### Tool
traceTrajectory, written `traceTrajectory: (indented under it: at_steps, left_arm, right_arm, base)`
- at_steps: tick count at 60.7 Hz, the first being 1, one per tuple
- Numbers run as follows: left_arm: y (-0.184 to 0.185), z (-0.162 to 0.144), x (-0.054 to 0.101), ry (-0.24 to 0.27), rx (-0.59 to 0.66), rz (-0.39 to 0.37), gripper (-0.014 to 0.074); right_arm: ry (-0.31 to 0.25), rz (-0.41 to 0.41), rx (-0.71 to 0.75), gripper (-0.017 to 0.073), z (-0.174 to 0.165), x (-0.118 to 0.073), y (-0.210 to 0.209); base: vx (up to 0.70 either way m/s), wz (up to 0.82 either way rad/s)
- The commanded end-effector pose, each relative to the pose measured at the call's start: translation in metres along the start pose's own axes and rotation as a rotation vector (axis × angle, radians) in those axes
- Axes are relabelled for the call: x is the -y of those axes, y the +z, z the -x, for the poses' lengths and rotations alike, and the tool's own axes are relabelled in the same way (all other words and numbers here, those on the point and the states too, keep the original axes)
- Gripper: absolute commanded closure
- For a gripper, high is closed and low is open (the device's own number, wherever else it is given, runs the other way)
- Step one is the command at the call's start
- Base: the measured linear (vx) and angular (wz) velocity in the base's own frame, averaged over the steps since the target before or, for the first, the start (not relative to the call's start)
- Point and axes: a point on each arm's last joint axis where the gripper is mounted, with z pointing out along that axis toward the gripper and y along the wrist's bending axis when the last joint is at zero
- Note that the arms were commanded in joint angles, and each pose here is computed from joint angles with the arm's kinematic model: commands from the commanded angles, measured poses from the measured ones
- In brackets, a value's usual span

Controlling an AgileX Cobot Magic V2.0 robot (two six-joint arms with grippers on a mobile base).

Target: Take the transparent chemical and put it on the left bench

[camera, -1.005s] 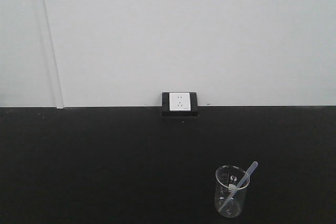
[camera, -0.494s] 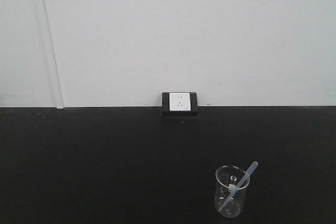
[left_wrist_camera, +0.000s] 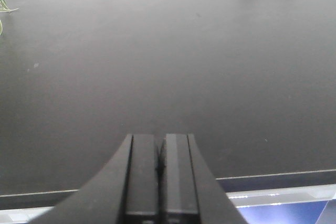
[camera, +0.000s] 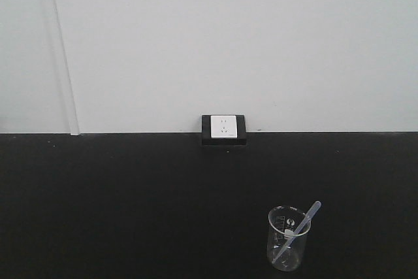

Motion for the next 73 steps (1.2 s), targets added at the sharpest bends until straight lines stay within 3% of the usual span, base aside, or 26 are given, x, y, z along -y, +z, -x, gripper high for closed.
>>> traceTrajectory:
  at_steps: [1,22,25,28,33,38,56,73]
  left_arm:
    - [-0.001,0.003,0.0,-0.009,0.081,0.002,0.0597]
    - [-0.001,0.003,0.0,-0.009,0.081,0.002,0.0597]
    - [-0.001,0.003,0.0,-0.009,0.081,0.002,0.0597]
    - [-0.001,0.003,0.0,-0.009,0.081,0.002,0.0597]
    - [-0.001,0.003,0.0,-0.009,0.081,0.002,0.0597]
    - [-0.001,0.003,0.0,-0.009,0.081,0.002,0.0597]
    - [-0.001,0.003,0.0,-0.009,0.081,0.002,0.0597]
    - [-0.001,0.003,0.0,-0.009,0.081,0.002,0.0597]
  right_arm:
    - [0.006,0.011,0.136,0.0401,0.021,-0.003,0.002]
    - [0.018,0.007,0.183,-0.0076,0.022,-0.001,0.012]
    - [0.059,0.005,0.193,-0.0122,0.022,-0.001,0.014]
    - [0.138,0.004,0.18,-0.0157,0.019,0.0,0.017]
    - [0.276,-0.003,0.121,-0.0167,0.011,0.002,0.026]
    - [0.353,-0.007,0.049,-0.0155,-0.003,0.002,0.041]
    - [0.335,0.216,-0.04,-0.0046,-0.04,-0.036,0.113]
    - [0.337,0.19,-0.127,-0.0022,-0.07,-0.04,0.18]
  base:
    - [0.0,0.0]
    - [0.0,0.0]
    - [0.0,0.0]
    - [0.0,0.0]
    - [0.0,0.0]
    - [0.0,0.0]
    - [0.0,0.0]
    - [0.0,0.0]
